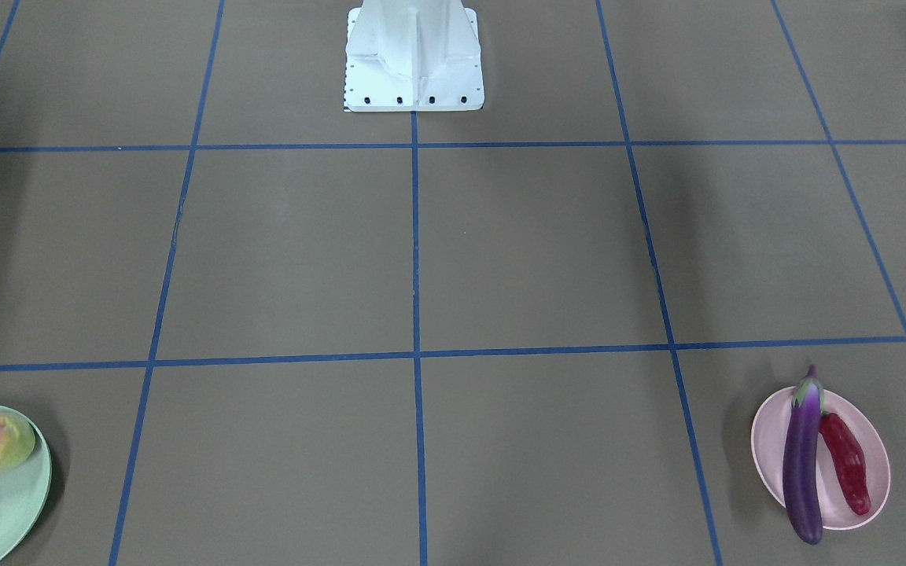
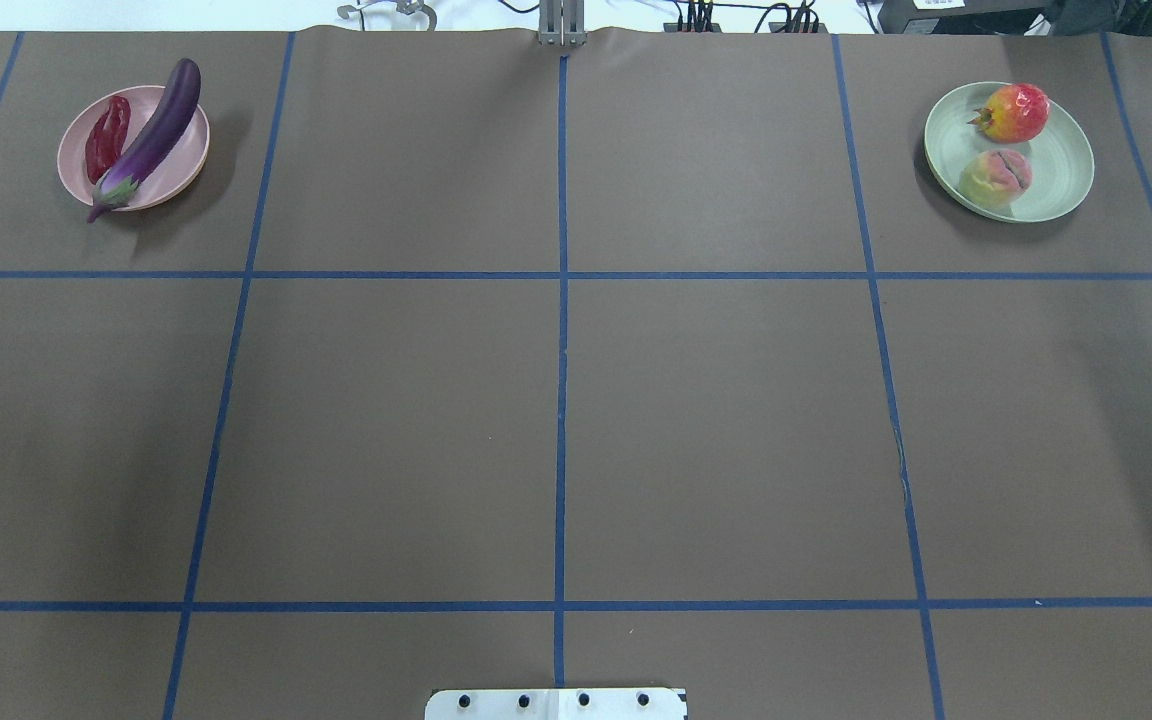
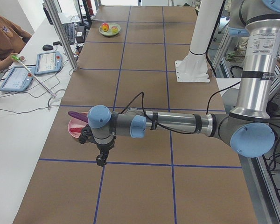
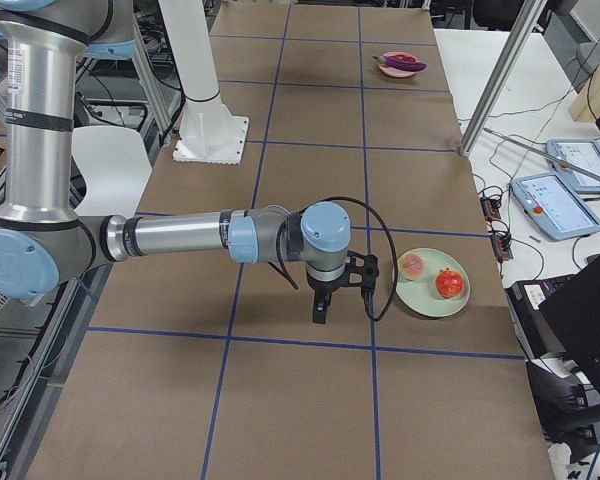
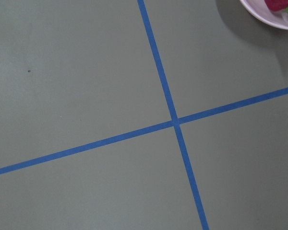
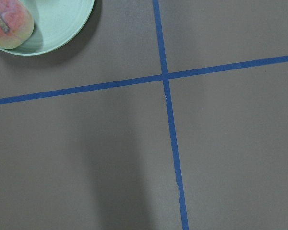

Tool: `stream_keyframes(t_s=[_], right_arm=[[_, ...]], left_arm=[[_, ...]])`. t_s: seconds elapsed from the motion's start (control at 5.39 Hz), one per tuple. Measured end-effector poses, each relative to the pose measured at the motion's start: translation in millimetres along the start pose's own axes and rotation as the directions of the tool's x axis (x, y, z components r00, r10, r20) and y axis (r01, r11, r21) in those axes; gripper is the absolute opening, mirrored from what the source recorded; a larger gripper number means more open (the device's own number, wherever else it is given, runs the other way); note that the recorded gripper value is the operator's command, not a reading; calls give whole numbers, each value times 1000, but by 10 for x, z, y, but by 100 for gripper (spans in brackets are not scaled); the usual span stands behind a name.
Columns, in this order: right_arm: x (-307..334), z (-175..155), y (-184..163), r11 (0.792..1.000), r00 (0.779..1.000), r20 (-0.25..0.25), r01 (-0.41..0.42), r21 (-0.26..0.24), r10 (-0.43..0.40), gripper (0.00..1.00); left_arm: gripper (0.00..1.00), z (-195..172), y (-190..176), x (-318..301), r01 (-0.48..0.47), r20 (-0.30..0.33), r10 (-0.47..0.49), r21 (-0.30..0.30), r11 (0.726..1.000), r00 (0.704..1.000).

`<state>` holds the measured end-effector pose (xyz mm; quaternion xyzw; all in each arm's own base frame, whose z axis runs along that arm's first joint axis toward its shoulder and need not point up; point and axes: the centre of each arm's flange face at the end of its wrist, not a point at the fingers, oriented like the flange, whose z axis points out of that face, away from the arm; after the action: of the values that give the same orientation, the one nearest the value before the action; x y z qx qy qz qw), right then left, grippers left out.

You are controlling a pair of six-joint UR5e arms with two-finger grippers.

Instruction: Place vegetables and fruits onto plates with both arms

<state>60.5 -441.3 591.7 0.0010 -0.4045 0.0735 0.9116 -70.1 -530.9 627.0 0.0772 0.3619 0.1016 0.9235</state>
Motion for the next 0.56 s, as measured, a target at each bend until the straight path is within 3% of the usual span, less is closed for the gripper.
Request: stream_keyframes(t_s=[0.56], right_arm=[[-48,-15,4,1000,999,37,0,-4,1,100]], left_arm=[[100,-102,442,161,4,-34,-3,25,1000,999]])
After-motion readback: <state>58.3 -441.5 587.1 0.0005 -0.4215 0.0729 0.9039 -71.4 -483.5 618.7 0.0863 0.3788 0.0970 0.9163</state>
